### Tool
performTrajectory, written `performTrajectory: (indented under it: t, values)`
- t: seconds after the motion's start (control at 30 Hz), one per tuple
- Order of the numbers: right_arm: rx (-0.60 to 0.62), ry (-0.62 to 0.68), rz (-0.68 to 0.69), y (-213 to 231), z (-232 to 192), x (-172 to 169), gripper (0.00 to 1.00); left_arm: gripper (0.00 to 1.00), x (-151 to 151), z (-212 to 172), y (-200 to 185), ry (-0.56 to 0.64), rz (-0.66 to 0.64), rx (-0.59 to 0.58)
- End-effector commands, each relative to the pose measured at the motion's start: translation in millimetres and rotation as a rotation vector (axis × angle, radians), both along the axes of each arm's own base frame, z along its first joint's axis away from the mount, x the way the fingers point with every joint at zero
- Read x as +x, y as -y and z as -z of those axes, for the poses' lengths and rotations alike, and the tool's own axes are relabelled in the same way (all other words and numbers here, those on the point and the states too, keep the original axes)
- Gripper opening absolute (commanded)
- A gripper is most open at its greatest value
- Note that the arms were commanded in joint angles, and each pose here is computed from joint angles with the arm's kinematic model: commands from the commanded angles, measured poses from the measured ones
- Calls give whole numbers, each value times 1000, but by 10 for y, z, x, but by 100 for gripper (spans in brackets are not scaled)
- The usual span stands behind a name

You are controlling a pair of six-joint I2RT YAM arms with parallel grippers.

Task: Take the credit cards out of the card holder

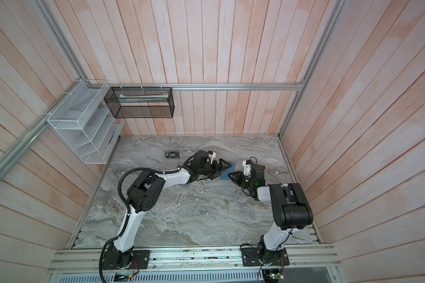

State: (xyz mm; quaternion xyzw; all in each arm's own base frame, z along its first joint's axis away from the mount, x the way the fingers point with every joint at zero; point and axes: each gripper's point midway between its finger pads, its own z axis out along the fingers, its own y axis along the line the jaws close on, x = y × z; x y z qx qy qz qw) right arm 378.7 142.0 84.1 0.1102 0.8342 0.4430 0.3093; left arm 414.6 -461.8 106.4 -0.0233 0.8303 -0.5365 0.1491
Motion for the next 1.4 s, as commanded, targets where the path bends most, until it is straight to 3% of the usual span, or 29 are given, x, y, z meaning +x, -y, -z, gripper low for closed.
performTrajectory:
  t: [0.0,0.3,0.57,1.07,1.37]
  values:
    - [-57,31,-25,7,-145,-103,0,100,-58,-465,-53,86,-2,-17]
    - [-255,115,-50,-1,-483,-251,0,100,-177,-630,-667,152,-74,159]
    - [-427,189,-123,-335,-683,-310,0,100,-376,-377,-921,147,-54,326]
    - [-581,240,-168,-606,-722,-320,0,92,-422,-396,-1024,146,-78,328]
    - [-585,245,-183,-667,-720,-354,0,83,-374,-375,-998,144,-86,322]
